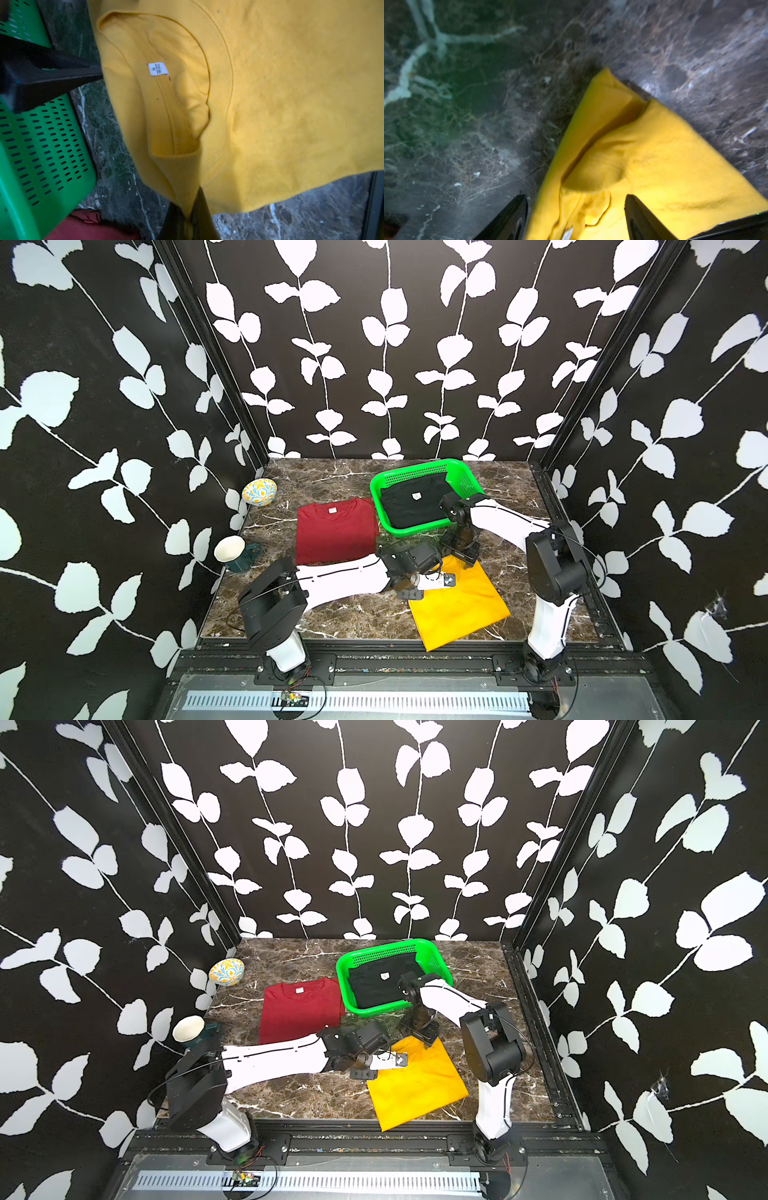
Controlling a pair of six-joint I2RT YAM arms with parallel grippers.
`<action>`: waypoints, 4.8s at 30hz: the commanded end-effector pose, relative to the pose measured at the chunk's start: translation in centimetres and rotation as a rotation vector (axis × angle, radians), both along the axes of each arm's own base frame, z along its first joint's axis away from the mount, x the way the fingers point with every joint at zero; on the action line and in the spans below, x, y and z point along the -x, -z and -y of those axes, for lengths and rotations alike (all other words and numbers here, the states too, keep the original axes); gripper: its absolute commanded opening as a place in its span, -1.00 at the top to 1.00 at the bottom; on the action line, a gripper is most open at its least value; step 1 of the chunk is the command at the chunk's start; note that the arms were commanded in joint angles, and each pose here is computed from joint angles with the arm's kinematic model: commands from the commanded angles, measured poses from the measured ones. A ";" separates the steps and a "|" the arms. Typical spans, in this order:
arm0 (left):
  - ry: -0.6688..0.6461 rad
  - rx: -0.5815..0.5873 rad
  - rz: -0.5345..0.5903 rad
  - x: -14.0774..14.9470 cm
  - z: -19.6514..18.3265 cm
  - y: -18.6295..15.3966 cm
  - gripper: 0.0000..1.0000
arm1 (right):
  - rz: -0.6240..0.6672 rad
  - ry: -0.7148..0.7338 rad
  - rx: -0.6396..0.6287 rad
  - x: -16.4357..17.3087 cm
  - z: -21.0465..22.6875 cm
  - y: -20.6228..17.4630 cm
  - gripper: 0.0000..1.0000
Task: Put the folded t-shirts into the basket
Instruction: Pick up the T-shirt from the center of the board, then place the T-shirt in the bin.
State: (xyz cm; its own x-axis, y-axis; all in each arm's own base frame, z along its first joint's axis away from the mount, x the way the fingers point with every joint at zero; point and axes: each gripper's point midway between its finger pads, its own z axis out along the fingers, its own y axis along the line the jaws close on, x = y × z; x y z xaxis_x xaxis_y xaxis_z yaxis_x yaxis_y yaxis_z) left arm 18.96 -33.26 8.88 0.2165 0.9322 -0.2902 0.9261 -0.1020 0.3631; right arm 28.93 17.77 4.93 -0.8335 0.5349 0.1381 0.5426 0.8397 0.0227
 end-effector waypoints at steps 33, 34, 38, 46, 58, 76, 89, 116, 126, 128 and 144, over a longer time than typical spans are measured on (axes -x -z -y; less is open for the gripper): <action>-0.133 0.217 -0.018 -4.6 -1.2 -12.0 1.00 | 0.429 0.093 0.037 -2.4 5.6 -16.5 1.00; -0.145 0.221 -0.013 -5.2 -1.3 -12.6 1.00 | 0.451 0.094 0.042 -2.9 5.7 -17.5 1.00; -0.187 0.231 0.012 -7.7 -1.7 -14.7 1.00 | 0.558 0.115 0.018 -5.0 5.5 -21.5 1.00; -0.292 0.232 0.086 -14.6 -3.6 -15.8 1.00 | 0.687 0.241 -0.076 -11.1 3.3 -22.7 1.00; -0.448 0.204 0.092 -23.9 -6.6 -12.1 1.00 | 0.634 0.281 -0.117 -18.7 0.1 -20.3 1.00; -0.465 0.002 0.124 -31.6 -7.1 -2.5 1.00 | 0.498 0.423 -0.159 -24.2 -0.3 -10.9 1.00; -0.530 -0.048 0.228 -34.8 -8.3 -1.7 1.00 | 0.480 0.475 -0.262 -26.9 -1.0 -8.6 1.00; -0.577 0.233 0.168 -29.4 -8.0 -14.2 -0.12 | 0.672 0.061 -0.202 -22.4 1.2 -18.2 -0.08; -0.381 0.296 -0.082 -23.0 -4.1 -10.2 0.05 | 0.373 -0.384 -0.210 -14.8 0.3 -12.6 0.20; -0.327 0.219 -0.084 -22.3 -2.9 -7.8 0.11 | 0.316 -0.411 -0.186 -13.9 0.8 -11.2 0.30; -0.214 -0.016 -0.209 -20.4 -1.0 3.1 0.36 | 0.041 -0.570 -0.051 -13.8 3.8 -2.2 0.82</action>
